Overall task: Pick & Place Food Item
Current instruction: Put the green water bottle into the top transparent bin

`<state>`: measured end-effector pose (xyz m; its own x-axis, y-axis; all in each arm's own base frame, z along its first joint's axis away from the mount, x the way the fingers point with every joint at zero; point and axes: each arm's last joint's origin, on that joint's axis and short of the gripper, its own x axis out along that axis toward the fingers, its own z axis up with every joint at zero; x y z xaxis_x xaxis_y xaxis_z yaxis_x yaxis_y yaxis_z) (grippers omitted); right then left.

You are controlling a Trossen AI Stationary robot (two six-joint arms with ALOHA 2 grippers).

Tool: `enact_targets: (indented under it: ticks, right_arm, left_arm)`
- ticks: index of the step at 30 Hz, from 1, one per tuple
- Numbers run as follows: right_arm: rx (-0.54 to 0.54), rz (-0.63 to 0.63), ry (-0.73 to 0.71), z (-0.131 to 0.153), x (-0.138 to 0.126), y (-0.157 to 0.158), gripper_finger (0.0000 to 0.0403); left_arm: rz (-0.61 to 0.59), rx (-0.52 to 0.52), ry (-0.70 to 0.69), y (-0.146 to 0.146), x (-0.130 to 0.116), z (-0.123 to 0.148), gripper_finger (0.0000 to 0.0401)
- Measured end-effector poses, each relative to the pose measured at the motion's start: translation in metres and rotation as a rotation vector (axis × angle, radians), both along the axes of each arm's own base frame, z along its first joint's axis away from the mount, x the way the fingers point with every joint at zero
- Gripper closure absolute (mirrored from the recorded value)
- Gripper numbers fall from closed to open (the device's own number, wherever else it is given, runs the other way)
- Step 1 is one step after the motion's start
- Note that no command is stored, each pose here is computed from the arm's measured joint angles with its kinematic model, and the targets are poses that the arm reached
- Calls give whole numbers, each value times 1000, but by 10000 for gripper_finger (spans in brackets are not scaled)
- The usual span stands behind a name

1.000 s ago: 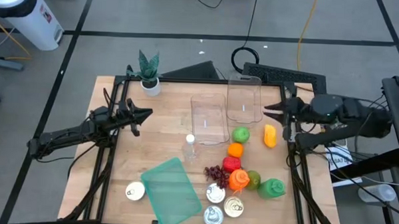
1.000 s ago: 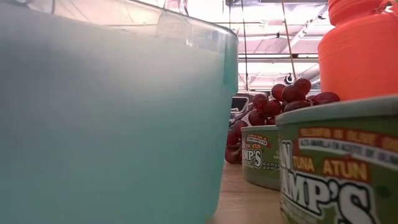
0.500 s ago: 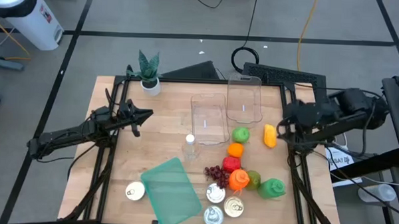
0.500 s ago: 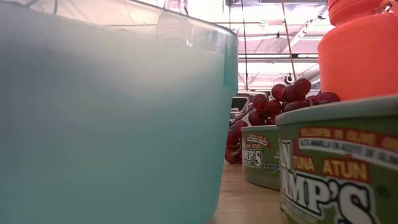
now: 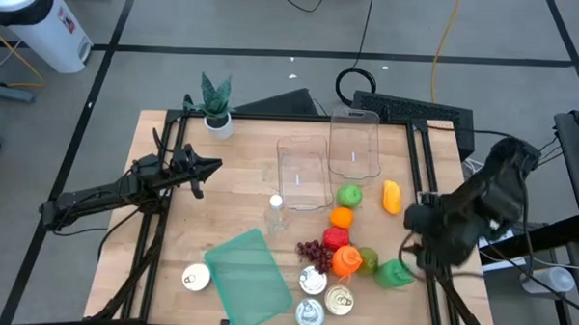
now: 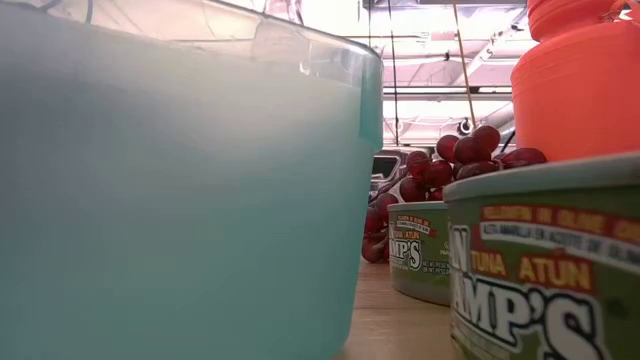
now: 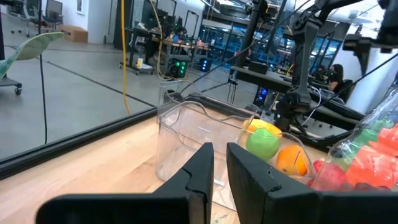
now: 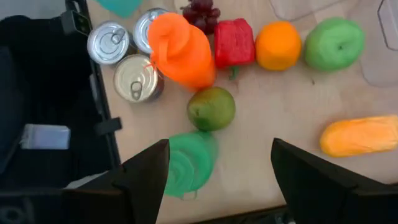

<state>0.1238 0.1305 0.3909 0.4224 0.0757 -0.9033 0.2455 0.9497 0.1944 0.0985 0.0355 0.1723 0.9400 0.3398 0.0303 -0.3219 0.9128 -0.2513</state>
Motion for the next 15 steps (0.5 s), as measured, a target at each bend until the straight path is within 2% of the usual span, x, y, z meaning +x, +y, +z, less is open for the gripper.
enact_targets:
  ticks: [9, 15]
  right_arm:
    - [-146, 50, 112, -27, 6, 41, 133]
    - [-140, 27, 124, -32, 1, 51, 133]
  left_arm:
    - [-1, -51, -19, 0, 0, 0, 350]
    - [-7, -99, -18, 0, 0, -2, 350]
